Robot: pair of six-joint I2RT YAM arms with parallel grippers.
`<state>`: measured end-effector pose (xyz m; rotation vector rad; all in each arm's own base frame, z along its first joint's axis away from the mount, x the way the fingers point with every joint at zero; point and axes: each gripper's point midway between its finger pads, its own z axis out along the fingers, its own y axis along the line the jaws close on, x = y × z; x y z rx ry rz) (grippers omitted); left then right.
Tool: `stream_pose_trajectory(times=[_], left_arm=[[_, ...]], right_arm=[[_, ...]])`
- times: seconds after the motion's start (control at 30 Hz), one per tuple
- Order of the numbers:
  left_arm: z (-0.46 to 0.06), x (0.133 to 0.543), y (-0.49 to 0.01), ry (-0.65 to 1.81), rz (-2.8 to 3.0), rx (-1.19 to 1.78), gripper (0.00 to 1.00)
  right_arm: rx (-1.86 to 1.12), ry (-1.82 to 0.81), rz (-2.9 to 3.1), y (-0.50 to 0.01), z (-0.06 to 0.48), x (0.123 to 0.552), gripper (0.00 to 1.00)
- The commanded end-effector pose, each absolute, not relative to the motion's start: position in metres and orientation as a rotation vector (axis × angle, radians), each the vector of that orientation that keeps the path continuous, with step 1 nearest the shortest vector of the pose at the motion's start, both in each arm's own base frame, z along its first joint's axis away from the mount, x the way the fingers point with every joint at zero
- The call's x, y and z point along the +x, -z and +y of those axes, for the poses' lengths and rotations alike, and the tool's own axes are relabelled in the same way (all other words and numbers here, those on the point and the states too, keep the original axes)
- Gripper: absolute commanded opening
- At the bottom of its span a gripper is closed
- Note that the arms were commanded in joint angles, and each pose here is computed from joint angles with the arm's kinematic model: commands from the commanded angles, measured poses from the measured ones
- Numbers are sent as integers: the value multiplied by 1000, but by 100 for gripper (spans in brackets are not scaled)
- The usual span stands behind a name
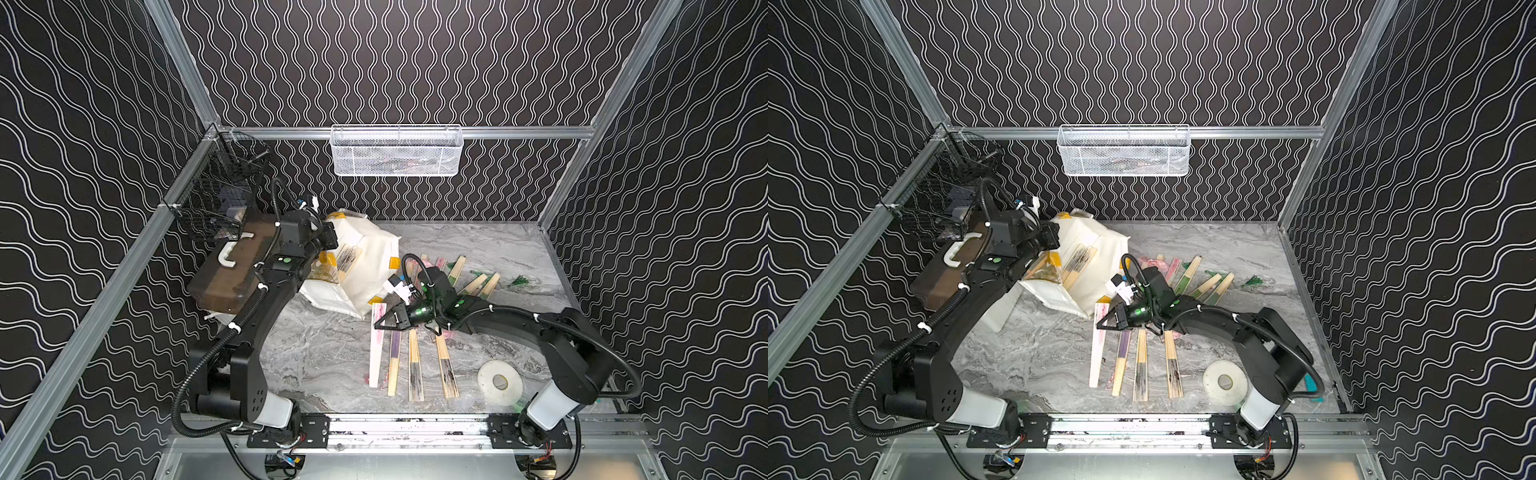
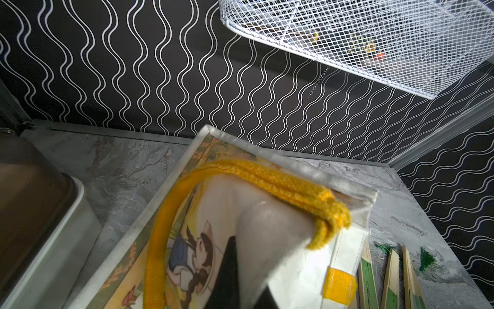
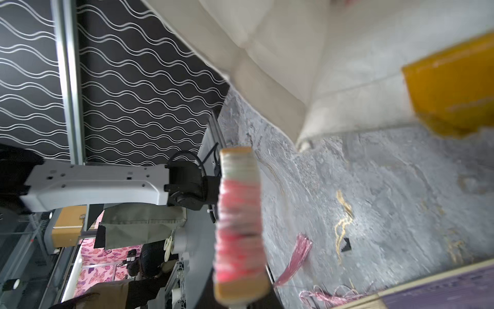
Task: Take out the folding fans from the tote bags
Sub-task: Place the folding fan at the center of the board.
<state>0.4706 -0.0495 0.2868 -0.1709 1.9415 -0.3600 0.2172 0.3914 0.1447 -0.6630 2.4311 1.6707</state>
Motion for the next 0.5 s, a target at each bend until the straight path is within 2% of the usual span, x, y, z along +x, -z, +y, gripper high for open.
stream_pose_trajectory(times=[0.0, 0.23, 0.47], left_arm=[[-43, 477, -309, 342, 1861, -182, 0], [-31, 484, -316, 289, 1839, -235, 0], [-36, 490, -336, 324, 1794, -211, 0]], right_arm=[[-673, -1694, 2466, -128, 399, 211, 11], [-689, -1662, 2573, -94, 405, 194, 10], [-639, -1603, 2627, -73, 407, 202, 10]])
